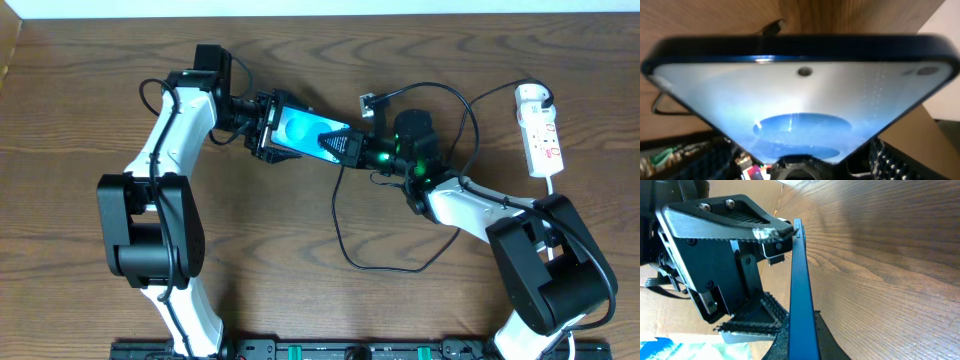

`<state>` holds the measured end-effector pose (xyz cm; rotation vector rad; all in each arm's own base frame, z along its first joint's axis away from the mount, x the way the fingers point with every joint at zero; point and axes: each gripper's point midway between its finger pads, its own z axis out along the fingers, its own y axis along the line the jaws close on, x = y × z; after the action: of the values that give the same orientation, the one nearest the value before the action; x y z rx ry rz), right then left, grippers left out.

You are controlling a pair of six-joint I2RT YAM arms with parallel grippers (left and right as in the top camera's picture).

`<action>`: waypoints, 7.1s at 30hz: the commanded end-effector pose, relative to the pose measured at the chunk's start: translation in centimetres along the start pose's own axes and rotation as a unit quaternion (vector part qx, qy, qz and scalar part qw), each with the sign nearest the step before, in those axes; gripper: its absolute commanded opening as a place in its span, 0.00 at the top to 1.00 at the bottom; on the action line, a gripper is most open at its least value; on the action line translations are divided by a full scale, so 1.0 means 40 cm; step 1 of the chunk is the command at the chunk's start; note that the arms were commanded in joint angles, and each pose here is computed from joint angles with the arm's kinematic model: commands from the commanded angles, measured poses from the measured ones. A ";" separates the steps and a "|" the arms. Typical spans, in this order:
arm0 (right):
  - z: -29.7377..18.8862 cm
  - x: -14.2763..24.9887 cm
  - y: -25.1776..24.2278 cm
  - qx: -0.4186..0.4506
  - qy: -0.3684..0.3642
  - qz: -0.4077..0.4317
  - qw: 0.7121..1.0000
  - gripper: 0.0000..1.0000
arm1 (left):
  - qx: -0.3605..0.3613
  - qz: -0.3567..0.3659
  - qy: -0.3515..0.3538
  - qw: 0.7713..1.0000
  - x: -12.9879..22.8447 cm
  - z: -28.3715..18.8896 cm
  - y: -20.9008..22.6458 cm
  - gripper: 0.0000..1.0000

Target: Plug charger to phone and switch on socket

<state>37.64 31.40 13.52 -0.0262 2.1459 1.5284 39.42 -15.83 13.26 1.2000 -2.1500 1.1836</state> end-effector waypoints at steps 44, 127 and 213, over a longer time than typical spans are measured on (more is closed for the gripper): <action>-0.097 -0.212 0.084 -0.119 -0.106 0.257 0.953 0.99 | 0.192 0.447 0.043 0.872 0.092 -0.087 -0.226 0.11; -0.060 -0.260 0.106 -0.148 -0.219 0.420 0.868 0.99 | 0.201 0.342 -0.062 0.916 0.078 -0.005 -0.358 0.66; -0.160 -0.161 -0.030 0.385 0.078 -0.072 0.917 0.01 | 0.284 0.429 0.037 0.857 0.030 -0.332 -0.273 0.93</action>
<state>40.36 24.30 15.40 0.0661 2.7088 0.6881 47.76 -8.08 24.97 0.3764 -2.4112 2.2640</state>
